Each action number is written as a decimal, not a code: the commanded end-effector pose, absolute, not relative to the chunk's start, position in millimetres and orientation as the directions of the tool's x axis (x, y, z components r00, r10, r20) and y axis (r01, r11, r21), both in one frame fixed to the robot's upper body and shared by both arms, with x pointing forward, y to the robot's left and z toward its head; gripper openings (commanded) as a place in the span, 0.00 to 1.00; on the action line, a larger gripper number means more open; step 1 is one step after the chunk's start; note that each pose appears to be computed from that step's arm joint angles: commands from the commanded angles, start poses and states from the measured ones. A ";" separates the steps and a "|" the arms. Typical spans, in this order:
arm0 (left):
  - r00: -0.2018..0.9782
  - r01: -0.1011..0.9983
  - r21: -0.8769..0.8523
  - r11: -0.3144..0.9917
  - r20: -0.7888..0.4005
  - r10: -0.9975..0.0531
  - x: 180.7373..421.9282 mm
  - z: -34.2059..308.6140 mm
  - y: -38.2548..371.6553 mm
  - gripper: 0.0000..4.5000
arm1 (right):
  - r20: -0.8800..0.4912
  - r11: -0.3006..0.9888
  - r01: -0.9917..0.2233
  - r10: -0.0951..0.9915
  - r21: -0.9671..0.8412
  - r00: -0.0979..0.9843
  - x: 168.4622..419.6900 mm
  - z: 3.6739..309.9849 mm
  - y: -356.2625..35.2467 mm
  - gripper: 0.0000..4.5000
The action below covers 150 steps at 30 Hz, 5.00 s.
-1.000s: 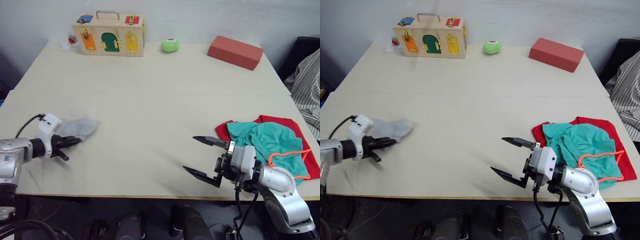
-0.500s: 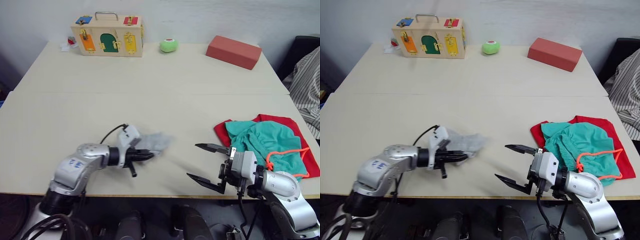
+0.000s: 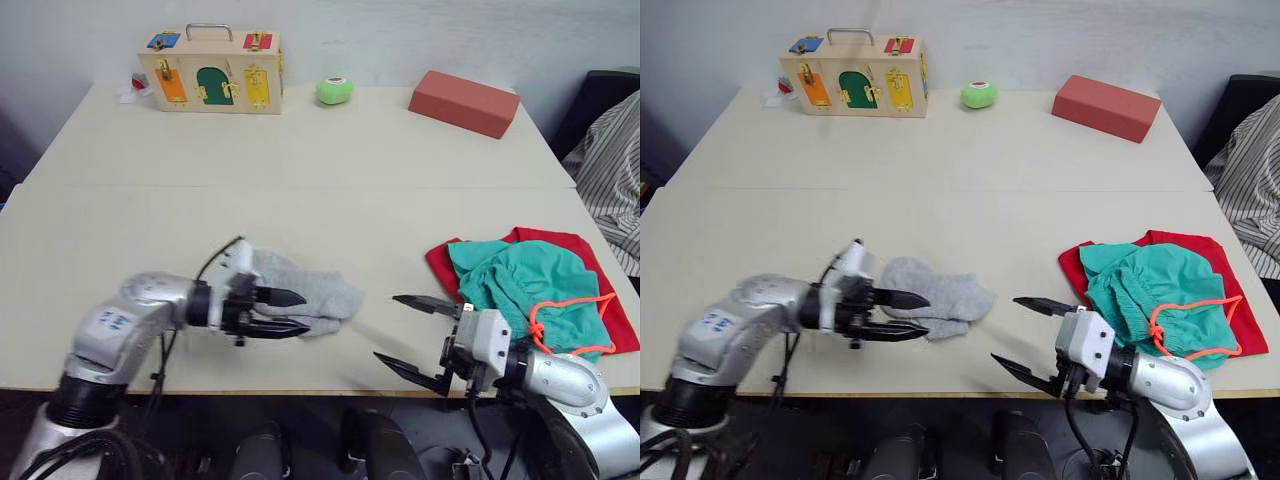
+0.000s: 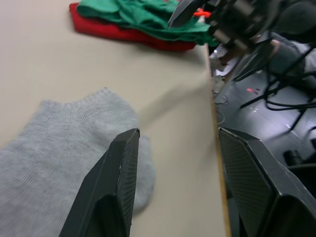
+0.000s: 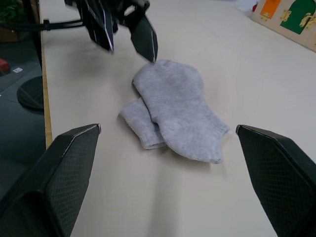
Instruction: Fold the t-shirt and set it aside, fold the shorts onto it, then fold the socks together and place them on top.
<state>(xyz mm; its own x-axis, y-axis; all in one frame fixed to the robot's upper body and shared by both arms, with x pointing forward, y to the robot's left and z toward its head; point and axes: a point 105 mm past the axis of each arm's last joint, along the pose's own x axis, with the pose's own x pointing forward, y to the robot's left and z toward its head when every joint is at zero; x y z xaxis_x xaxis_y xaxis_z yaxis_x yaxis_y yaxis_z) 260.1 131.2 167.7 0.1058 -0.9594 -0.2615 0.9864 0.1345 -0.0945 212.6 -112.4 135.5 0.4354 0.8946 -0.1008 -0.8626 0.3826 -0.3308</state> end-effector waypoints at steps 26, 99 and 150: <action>0.361 0.932 0.152 0.329 -0.479 -0.801 385.2 127.5 179.9 0.47 | -0.298 0.225 -0.855 0.870 -0.468 0.392 251.5 82.1 -53.4 0.25; 0.409 0.602 -0.473 0.643 -0.509 -0.757 240.2 85.3 134.1 0.28 | -0.399 0.514 -0.800 0.834 0.310 0.381 341.9 132.3 -85.6 0.00; 0.192 0.658 -0.574 0.487 -0.498 -0.846 301.4 136.6 184.7 0.01 | -0.132 0.586 -0.769 0.809 0.257 0.572 263.6 118.6 -82.7 0.00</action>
<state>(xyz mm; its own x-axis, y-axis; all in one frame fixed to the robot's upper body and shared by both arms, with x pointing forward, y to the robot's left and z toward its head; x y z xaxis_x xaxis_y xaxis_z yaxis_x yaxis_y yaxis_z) 297.9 183.8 128.7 0.1757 -0.8417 -0.5106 0.6434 0.4907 -0.5875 265.1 -82.9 113.4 0.5845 0.7976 -0.1492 -0.7554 0.6020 0.2587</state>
